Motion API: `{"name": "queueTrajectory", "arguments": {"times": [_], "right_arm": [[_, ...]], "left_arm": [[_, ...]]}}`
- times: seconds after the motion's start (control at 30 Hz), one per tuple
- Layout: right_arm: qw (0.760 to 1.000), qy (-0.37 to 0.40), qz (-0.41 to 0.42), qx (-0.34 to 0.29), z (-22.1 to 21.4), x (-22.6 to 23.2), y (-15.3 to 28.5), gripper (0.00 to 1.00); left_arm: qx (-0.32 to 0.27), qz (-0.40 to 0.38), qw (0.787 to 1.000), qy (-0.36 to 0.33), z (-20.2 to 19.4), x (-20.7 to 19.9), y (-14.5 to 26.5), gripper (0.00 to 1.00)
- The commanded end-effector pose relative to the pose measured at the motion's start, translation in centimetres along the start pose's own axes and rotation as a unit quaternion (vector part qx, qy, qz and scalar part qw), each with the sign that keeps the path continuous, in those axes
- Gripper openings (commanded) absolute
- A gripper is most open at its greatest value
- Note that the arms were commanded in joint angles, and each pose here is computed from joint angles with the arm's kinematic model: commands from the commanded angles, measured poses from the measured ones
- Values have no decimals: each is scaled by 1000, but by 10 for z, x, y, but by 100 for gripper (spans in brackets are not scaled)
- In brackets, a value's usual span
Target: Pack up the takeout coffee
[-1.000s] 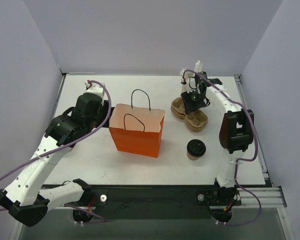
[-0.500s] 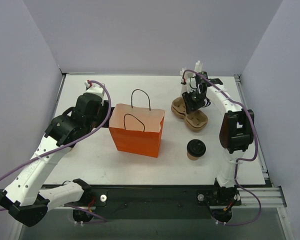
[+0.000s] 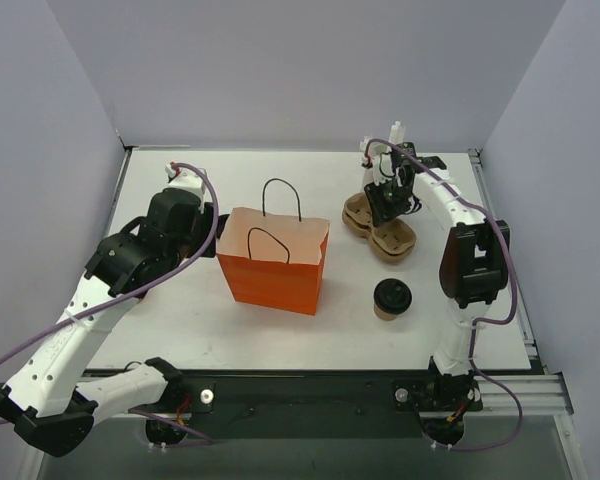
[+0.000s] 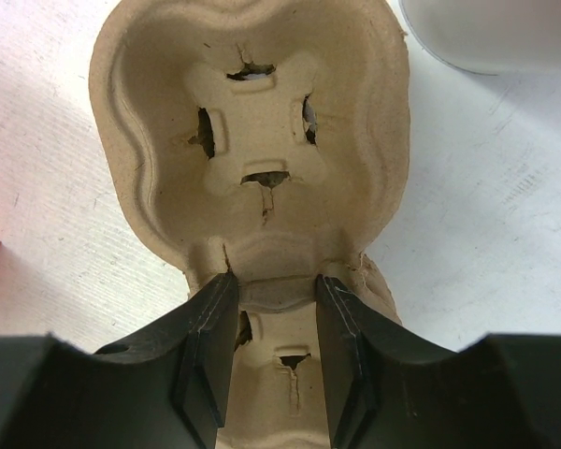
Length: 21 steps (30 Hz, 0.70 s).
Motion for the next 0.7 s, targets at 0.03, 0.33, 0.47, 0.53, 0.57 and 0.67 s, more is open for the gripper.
{"name": "queueTrajectory", "arguments": {"times": [0.03, 0.33, 0.47, 0.53, 0.57, 0.67], "right_arm": [[998, 16, -33, -57, 25, -3, 50, 22], [995, 5, -43, -90, 39, 12, 82, 22], [989, -11, -64, -130, 54, 22, 123, 20], [987, -5, -68, -146, 61, 35, 138, 20], [984, 1, -74, -163, 65, 42, 154, 20], [976, 25, -74, -204, 80, 70, 189, 20]], "left_arm": [[-17, -9, 999, 29, 12, -2, 9, 64], [-16, -15, 998, 51, 16, -4, 9, 64], [-10, -35, 997, 64, 19, -11, 13, 64], [-13, -38, 997, 70, 22, -12, 16, 64], [-15, -38, 997, 73, 23, -12, 17, 64], [-15, -38, 995, 87, 30, -11, 18, 64]]}}
Point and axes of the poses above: each gripper's point midway between its finger pads, its own y axis back along the fingers, its own x axis along the line the jaws close on, z = x × y, the point moved 3 cm from there along y, back along the fingers, and after that the axes turned 11 degrees about y, right-handed, at the moved point
